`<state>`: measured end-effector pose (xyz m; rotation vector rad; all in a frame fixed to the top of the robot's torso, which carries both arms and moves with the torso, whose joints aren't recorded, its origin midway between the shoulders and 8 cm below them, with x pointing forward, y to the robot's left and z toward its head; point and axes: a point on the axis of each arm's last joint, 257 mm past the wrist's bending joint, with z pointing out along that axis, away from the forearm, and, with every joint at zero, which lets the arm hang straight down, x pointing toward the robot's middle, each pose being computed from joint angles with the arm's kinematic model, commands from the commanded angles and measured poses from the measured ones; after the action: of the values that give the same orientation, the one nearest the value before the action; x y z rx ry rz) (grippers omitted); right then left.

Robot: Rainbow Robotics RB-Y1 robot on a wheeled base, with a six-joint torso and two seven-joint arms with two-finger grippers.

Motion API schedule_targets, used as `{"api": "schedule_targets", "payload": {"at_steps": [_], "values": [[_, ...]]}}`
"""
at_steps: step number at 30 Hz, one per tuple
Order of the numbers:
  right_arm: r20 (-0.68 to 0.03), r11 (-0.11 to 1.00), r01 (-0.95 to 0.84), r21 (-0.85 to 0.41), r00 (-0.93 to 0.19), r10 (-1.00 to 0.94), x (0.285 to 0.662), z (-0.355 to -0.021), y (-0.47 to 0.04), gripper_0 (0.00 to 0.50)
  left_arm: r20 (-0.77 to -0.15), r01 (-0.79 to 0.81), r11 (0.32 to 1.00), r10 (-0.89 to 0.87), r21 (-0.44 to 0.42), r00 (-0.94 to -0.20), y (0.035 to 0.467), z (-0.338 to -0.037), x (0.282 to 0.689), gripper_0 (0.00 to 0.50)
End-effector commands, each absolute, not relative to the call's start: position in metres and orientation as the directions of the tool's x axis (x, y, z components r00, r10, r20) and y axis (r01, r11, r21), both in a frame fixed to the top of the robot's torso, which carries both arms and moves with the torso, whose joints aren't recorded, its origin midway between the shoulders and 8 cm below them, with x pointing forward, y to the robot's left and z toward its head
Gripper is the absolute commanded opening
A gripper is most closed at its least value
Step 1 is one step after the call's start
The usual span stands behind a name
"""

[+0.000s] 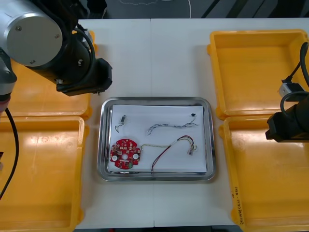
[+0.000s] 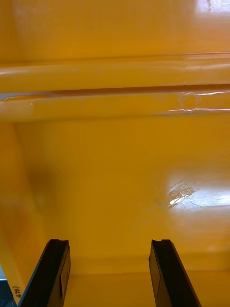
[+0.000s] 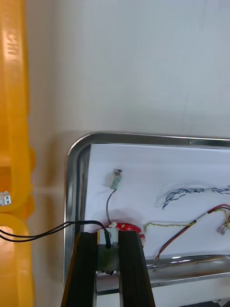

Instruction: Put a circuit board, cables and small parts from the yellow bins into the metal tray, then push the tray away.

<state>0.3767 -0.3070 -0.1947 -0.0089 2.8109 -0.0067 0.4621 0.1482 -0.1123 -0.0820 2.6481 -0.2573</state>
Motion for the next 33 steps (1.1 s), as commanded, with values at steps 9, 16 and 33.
{"api": "schedule_targets", "payload": {"at_steps": [9,16,33], "values": [[-0.351,1.0,0.019,0.005,-0.936,0.02,0.381,-0.192,-0.314,0.481,-0.457,-0.046,0.977,-0.139,-0.209,-0.879,0.095,-0.135,0.45,0.0],[-0.345,0.999,0.017,0.028,-0.938,0.026,0.379,-0.196,-0.308,0.481,-0.429,-0.08,0.977,-0.159,-0.195,-0.889,0.079,-0.155,0.451,0.0],[-0.348,0.999,0.019,0.045,-0.937,0.033,0.379,-0.195,-0.306,0.481,-0.407,-0.08,0.99,-0.12,-0.114,-0.905,0.052,-0.217,0.464,0.0]]}}
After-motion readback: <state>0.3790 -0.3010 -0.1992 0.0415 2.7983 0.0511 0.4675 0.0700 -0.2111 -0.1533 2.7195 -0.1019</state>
